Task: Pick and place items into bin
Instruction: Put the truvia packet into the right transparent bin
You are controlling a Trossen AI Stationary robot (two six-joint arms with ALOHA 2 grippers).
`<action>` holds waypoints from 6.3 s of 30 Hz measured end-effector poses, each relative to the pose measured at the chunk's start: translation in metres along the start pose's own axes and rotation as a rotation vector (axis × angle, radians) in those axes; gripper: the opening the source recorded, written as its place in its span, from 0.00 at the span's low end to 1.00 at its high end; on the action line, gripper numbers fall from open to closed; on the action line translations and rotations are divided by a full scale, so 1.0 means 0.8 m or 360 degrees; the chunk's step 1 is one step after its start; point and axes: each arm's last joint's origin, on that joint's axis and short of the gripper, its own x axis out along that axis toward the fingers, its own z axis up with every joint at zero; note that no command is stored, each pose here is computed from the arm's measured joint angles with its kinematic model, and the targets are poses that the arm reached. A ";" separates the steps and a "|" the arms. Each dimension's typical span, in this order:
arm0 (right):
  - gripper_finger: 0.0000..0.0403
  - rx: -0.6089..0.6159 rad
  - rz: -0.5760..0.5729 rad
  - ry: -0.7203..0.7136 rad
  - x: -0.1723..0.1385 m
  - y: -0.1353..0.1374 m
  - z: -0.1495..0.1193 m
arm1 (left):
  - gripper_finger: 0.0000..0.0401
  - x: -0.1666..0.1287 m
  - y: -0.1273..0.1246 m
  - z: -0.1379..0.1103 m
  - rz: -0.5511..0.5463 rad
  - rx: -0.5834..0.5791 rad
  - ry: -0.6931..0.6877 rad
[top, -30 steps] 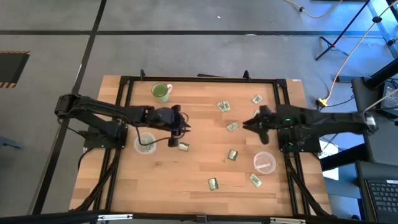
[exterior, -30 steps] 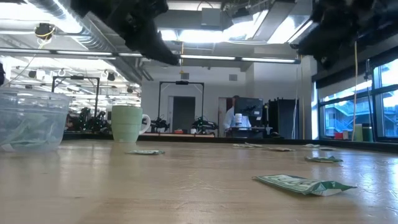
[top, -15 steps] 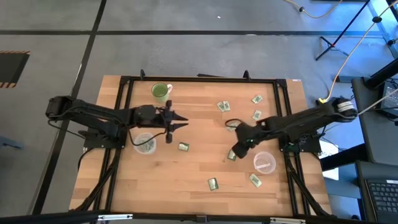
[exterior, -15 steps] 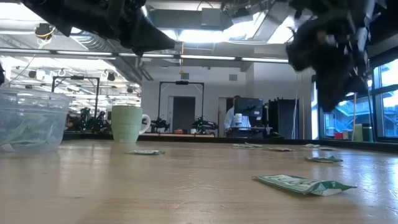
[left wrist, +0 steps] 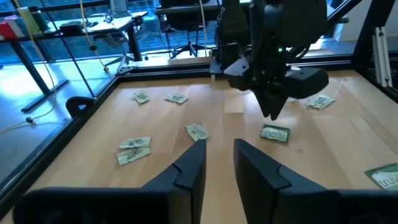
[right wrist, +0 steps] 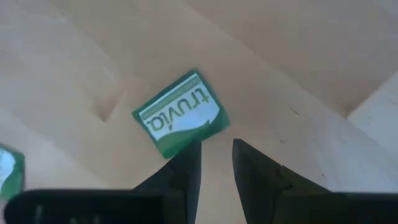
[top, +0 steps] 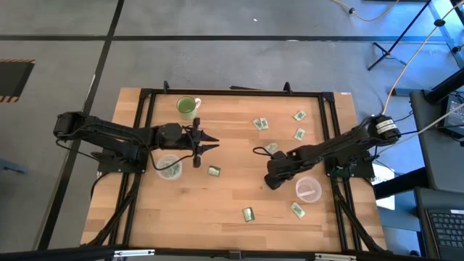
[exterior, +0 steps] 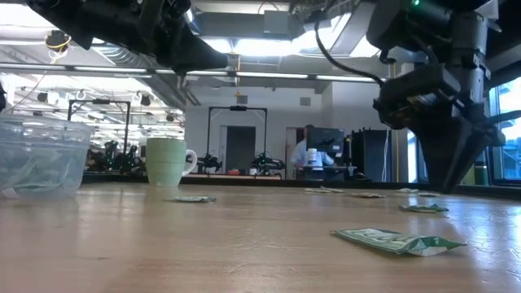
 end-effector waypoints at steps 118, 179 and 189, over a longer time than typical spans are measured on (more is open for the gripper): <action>0.06 -0.0681 0.0133 -0.0299 -0.087 0.060 0.007 | 0.19 0.000 0.001 -0.007 0.0040 0.0070 0.0100; 0.35 -0.0160 -0.0226 -0.0147 0.037 0.027 0.005 | 0.19 -0.003 -0.001 -0.027 0.0022 0.0014 0.0354; 0.15 -0.0162 -0.0243 -0.0144 0.036 0.026 0.004 | 0.19 -0.003 -0.001 -0.027 0.0022 0.0014 0.0354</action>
